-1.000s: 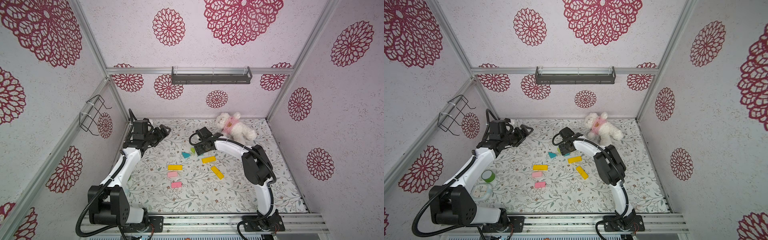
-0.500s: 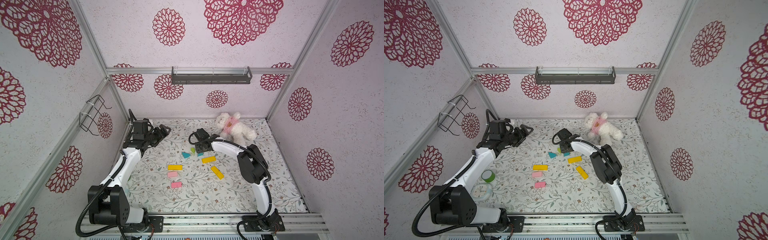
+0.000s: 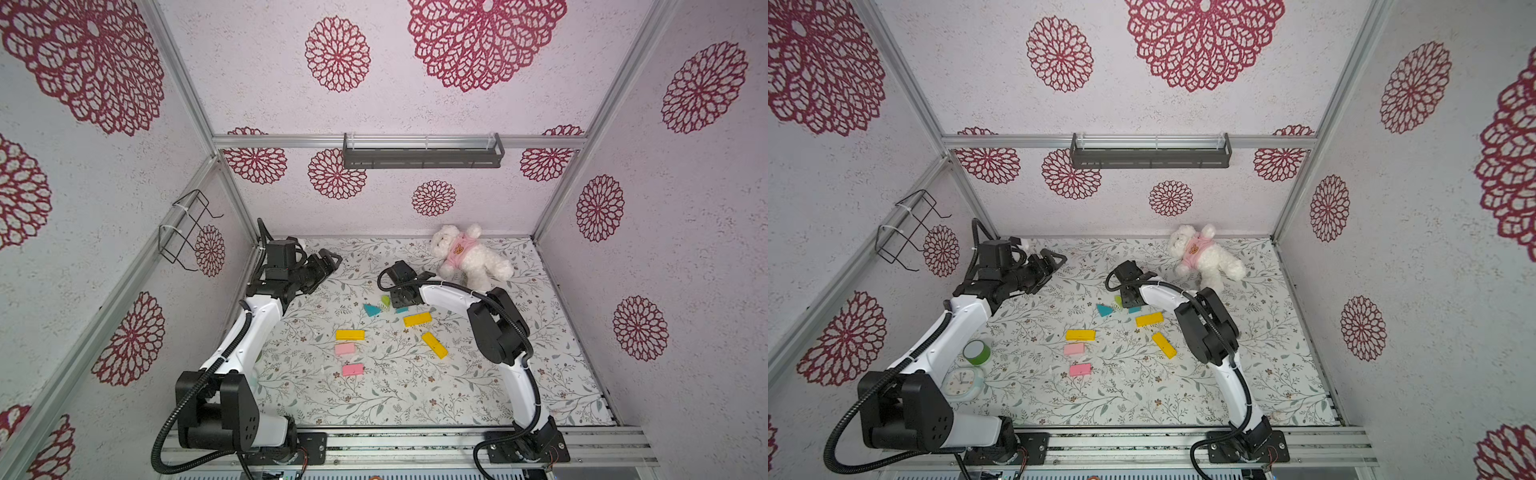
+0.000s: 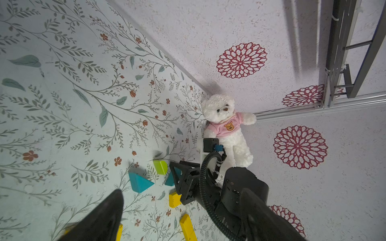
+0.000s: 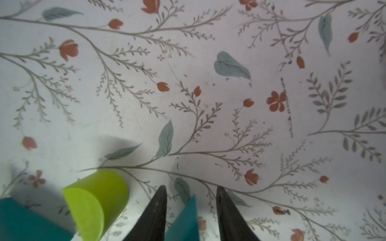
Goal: Assemble a carrot with building blocks
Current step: Adjust the building block at the center of the board.
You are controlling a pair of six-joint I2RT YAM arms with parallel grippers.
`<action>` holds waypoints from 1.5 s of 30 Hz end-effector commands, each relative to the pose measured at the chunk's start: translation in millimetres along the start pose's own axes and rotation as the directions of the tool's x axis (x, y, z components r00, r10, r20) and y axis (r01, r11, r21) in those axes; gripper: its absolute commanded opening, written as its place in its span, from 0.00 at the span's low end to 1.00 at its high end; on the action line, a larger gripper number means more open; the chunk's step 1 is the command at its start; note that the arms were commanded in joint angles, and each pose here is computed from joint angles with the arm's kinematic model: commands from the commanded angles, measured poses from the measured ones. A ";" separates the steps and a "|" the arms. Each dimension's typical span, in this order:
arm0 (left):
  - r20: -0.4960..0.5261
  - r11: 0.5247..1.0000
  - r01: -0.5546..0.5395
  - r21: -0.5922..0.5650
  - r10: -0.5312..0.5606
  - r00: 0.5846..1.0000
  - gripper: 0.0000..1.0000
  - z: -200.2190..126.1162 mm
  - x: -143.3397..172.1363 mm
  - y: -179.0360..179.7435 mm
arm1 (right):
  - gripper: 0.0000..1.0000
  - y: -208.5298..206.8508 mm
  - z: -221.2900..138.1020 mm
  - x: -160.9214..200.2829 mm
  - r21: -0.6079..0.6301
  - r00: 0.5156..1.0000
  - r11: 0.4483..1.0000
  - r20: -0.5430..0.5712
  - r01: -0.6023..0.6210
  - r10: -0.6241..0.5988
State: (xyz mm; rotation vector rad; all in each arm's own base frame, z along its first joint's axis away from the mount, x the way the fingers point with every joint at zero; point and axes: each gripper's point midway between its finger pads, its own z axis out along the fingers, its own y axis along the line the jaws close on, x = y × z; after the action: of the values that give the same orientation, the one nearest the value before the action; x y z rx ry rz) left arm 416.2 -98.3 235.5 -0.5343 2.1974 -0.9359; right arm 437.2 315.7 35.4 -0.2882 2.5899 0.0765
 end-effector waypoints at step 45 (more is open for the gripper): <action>-0.002 0.999 -0.002 0.033 0.002 1.000 0.89 0.8 0.2 -12.2 | 0.57 -51.8 -39.1 -39.9 0.129 0.993 0.990 0.110 -0.053 0.039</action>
State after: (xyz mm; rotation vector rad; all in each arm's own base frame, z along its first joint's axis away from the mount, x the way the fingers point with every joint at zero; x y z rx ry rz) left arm 415.2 -102.2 235.6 -0.5364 2.2007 -0.9484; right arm 452.4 264.6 43.5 -0.1614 2.5579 -0.0925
